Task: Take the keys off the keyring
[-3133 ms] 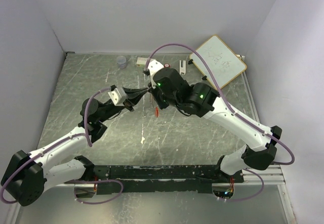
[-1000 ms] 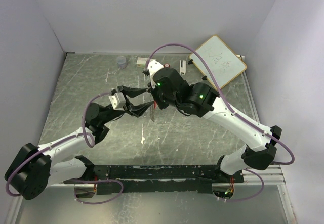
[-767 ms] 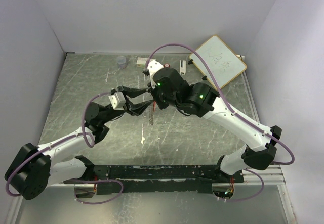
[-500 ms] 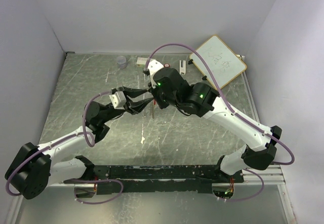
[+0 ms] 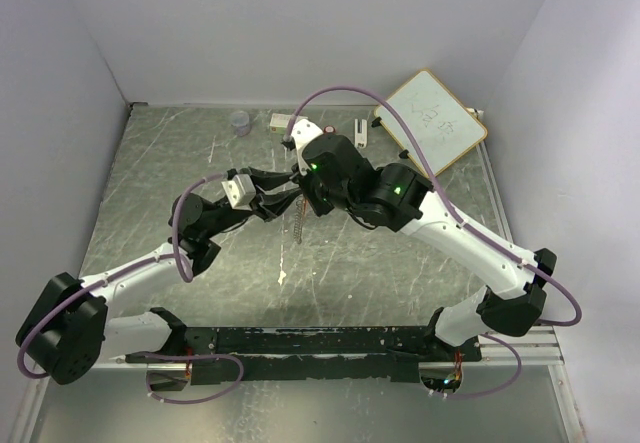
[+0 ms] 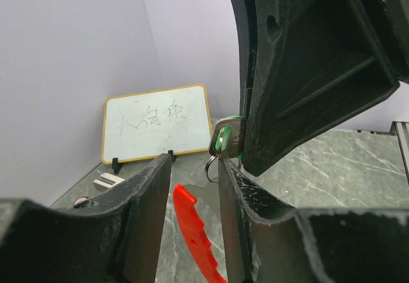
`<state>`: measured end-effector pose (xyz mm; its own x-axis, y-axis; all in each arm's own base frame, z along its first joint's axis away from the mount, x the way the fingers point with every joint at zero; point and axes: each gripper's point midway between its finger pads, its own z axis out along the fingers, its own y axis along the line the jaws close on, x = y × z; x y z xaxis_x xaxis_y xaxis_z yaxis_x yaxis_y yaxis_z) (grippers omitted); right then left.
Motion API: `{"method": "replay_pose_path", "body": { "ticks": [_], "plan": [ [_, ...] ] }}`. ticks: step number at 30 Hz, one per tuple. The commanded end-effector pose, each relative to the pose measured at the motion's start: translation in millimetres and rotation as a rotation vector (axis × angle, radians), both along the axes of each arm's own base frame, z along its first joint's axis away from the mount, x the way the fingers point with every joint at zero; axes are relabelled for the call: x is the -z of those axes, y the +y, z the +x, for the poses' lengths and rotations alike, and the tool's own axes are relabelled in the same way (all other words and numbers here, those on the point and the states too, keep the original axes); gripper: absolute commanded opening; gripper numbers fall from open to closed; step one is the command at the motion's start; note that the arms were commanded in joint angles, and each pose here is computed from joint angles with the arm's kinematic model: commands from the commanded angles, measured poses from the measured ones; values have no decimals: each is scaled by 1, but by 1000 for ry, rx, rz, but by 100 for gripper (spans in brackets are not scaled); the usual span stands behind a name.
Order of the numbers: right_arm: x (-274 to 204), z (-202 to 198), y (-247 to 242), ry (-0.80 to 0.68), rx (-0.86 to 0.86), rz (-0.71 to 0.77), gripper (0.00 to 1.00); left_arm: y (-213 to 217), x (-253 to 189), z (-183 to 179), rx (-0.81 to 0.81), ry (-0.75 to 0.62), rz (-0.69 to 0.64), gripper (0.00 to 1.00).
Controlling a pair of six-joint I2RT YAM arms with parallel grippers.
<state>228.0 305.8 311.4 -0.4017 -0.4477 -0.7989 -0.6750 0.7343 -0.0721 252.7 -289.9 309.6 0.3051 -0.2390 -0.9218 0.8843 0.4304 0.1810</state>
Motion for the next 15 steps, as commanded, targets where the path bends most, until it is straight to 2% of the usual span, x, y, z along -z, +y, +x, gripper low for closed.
{"method": "replay_pose_path", "body": {
  "ticks": [1, 8, 14, 15],
  "plan": [
    [-10, -3, 3, -18, -21, 36, 0, -1, -17, -1, 10, -49, -25, 45],
    [-11, -3, 4, -24, -22, 41, 0, -6, -12, -3, 44, -37, -16, 27],
    [-11, -1, 4, -31, -16, 36, 0, -10, -12, -10, 91, -38, -11, 7],
    [-11, 0, 3, -34, -14, 36, 0, -10, -13, -12, 97, -41, -12, 7]
  ]
}}
